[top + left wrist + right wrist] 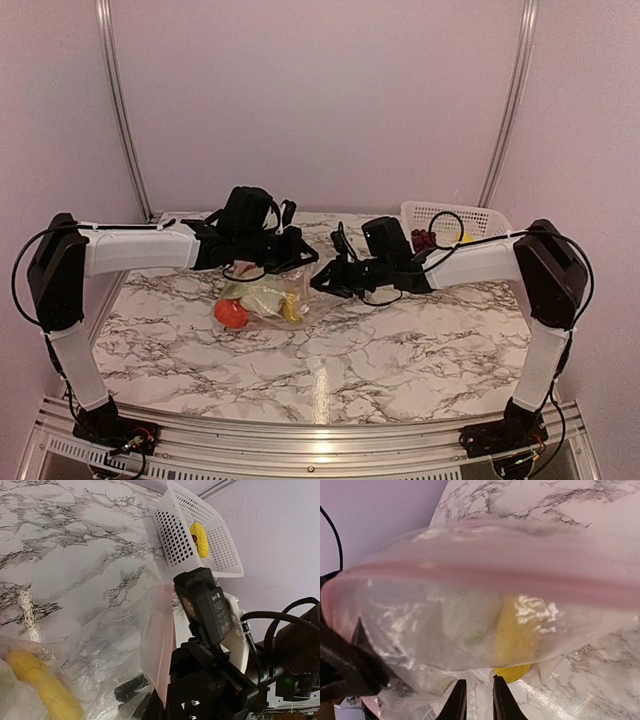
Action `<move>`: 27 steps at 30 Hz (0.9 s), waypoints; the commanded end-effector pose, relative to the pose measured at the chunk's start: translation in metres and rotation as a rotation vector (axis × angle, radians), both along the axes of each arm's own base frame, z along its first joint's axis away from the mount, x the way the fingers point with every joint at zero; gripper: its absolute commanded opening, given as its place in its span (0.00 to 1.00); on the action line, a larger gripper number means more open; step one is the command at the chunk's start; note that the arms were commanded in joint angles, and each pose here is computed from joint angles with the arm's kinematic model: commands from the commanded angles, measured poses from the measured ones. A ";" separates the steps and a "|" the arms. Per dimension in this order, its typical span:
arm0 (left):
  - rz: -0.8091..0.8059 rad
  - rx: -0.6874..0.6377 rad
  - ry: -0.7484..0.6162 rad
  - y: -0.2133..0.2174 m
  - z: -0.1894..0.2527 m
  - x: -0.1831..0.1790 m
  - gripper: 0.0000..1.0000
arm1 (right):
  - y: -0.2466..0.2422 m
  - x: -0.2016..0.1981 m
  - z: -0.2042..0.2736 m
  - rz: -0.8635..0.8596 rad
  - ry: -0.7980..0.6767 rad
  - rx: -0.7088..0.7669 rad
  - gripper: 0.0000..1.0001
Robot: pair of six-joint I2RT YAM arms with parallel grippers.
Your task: Open the zip-top bag and remove the fake food
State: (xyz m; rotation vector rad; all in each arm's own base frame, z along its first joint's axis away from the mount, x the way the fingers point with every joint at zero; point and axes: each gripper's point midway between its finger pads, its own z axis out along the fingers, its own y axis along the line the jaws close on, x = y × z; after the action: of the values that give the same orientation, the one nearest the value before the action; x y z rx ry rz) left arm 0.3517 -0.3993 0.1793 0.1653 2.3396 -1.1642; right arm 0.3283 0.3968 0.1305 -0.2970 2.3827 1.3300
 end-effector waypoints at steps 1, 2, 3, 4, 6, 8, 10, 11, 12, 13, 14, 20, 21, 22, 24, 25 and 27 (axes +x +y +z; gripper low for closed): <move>-0.071 -0.060 -0.106 -0.019 0.050 -0.008 0.00 | 0.007 0.006 -0.022 -0.021 0.016 0.009 0.21; -0.074 -0.042 -0.115 -0.017 0.051 -0.008 0.00 | 0.005 0.007 -0.027 -0.028 0.025 0.013 0.24; -0.065 -0.013 -0.122 -0.011 0.052 -0.006 0.00 | 0.004 0.008 -0.030 -0.033 0.029 0.025 0.28; -0.058 0.004 -0.125 -0.003 0.054 -0.004 0.04 | 0.003 0.007 -0.032 -0.032 0.034 0.037 0.32; -0.036 -0.003 -0.111 0.013 0.057 0.001 0.19 | 0.002 0.006 -0.036 -0.032 0.040 0.049 0.38; 0.007 -0.023 -0.082 0.037 0.057 0.010 0.31 | 0.002 0.005 -0.039 -0.022 0.041 0.054 0.43; 0.032 -0.030 -0.069 0.059 0.056 0.012 0.41 | 0.003 0.004 -0.041 -0.012 0.040 0.057 0.46; 0.055 -0.012 -0.067 0.072 0.052 0.013 0.47 | 0.004 0.004 -0.042 -0.007 0.036 0.062 0.47; 0.080 0.010 -0.067 0.085 0.049 0.015 0.53 | 0.004 0.004 -0.041 -0.006 0.034 0.065 0.49; 0.108 0.044 -0.057 0.100 0.041 0.016 0.58 | 0.004 0.004 -0.041 -0.001 0.029 0.067 0.50; 0.139 0.077 -0.046 0.115 0.035 0.018 0.61 | 0.005 0.003 -0.040 0.006 0.024 0.073 0.52; 0.251 0.300 0.062 0.191 -0.022 0.018 0.65 | 0.007 0.000 -0.039 0.041 0.018 0.083 0.61; 0.267 0.334 0.080 0.201 -0.031 0.018 0.65 | 0.009 -0.001 -0.040 0.048 0.019 0.076 0.63; 0.276 0.354 0.098 0.208 -0.038 0.017 0.65 | 0.010 -0.001 -0.041 0.057 0.015 0.066 0.64; 0.273 0.373 0.128 0.216 -0.052 0.015 0.65 | 0.013 -0.003 -0.045 0.075 0.009 0.032 0.66; 0.264 0.379 0.136 0.217 -0.058 0.013 0.65 | 0.014 -0.004 -0.048 0.081 0.008 0.011 0.67; 0.237 0.393 0.149 0.216 -0.069 0.011 0.65 | 0.014 -0.006 -0.055 0.090 0.014 -0.019 0.68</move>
State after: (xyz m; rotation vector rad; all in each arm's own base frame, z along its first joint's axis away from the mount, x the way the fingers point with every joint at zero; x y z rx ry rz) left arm 0.3770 -0.1933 0.1428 -0.1191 2.5018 -0.6939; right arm 0.3269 0.4041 0.0876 -0.3285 2.3732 1.4055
